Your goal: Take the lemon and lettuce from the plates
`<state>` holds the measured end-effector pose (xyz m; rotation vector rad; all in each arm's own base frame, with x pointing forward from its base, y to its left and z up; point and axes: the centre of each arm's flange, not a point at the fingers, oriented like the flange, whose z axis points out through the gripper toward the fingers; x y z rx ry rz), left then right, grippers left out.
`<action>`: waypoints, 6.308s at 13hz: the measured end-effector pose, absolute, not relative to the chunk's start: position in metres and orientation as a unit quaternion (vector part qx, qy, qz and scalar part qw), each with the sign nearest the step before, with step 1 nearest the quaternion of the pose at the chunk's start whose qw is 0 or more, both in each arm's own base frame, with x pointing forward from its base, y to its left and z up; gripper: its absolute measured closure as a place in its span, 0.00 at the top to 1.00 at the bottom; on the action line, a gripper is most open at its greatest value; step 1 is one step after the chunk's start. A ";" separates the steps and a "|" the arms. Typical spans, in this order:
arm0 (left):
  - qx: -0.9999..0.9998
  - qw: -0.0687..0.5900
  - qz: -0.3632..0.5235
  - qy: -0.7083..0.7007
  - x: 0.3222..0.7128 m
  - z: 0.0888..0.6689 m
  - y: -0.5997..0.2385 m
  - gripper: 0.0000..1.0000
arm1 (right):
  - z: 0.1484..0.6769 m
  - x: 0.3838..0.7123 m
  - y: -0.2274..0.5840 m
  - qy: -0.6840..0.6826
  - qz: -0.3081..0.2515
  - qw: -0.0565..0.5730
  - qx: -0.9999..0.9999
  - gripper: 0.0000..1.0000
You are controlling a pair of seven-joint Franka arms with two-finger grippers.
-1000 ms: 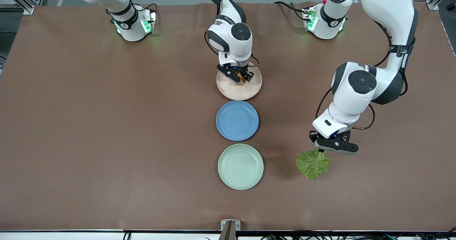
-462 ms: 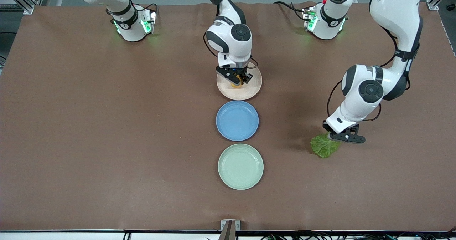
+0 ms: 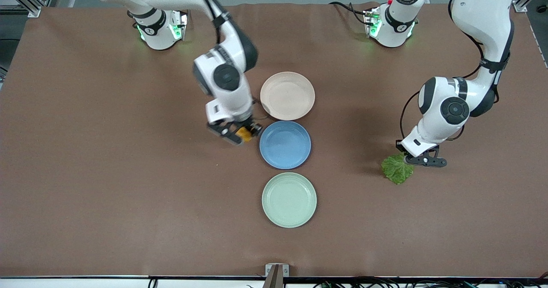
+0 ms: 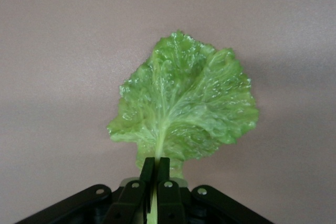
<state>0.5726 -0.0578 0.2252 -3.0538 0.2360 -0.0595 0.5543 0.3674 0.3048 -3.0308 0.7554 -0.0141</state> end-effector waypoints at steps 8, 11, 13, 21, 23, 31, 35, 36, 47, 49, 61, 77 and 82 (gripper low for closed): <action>-0.994 0.044 -0.069 0.073 0.625 0.333 -0.070 0.89 | 0.292 0.635 0.142 0.091 0.037 -0.006 -0.995 0.61; -0.995 0.056 -0.041 0.068 0.633 0.411 -0.066 1.00 | 0.277 0.631 0.105 0.052 0.045 -0.005 -0.998 0.61; -0.995 0.063 -0.023 0.077 0.636 0.462 -0.059 1.00 | 0.262 0.622 0.084 0.032 0.038 -0.002 -0.999 0.61; -0.998 0.053 -0.003 0.044 0.620 0.580 -0.032 1.00 | 0.219 0.589 0.068 0.003 0.041 -0.003 -0.999 0.61; -0.998 0.039 -0.009 0.038 0.601 0.612 -0.030 1.00 | 0.219 0.590 0.064 0.004 0.036 -0.003 -0.999 0.61; -1.000 0.021 -0.002 0.018 0.532 0.657 -0.035 1.00 | 0.211 0.593 0.060 0.005 0.010 -0.003 -1.000 0.61; -1.000 0.016 -0.003 0.018 0.522 0.660 -0.040 1.00 | 0.203 0.592 0.059 0.005 0.012 -0.004 -1.000 0.61; -1.000 0.010 -0.003 0.019 0.520 0.660 -0.041 1.00 | 0.202 0.592 0.059 0.006 0.013 -0.005 -1.000 0.61; -1.000 0.007 0.009 0.017 0.513 0.660 -0.041 1.00 | 0.249 0.626 0.054 -0.001 0.034 0.000 -0.999 1.00; -1.000 0.007 0.009 0.019 0.513 0.660 -0.043 1.00 | 0.301 0.648 0.040 0.009 0.059 0.003 -0.998 1.00; -1.000 -0.007 0.010 0.021 0.513 0.659 -0.048 1.00 | 0.501 0.647 -0.059 0.014 0.051 -0.018 -0.998 1.00; -1.000 -0.007 0.007 0.021 0.513 0.660 -0.048 1.00 | 0.540 0.591 -0.048 0.028 0.058 -0.003 -0.998 1.00; -1.000 -0.007 0.006 0.021 0.514 0.660 -0.048 1.00 | 0.574 0.556 -0.049 0.029 0.035 0.002 -0.999 1.00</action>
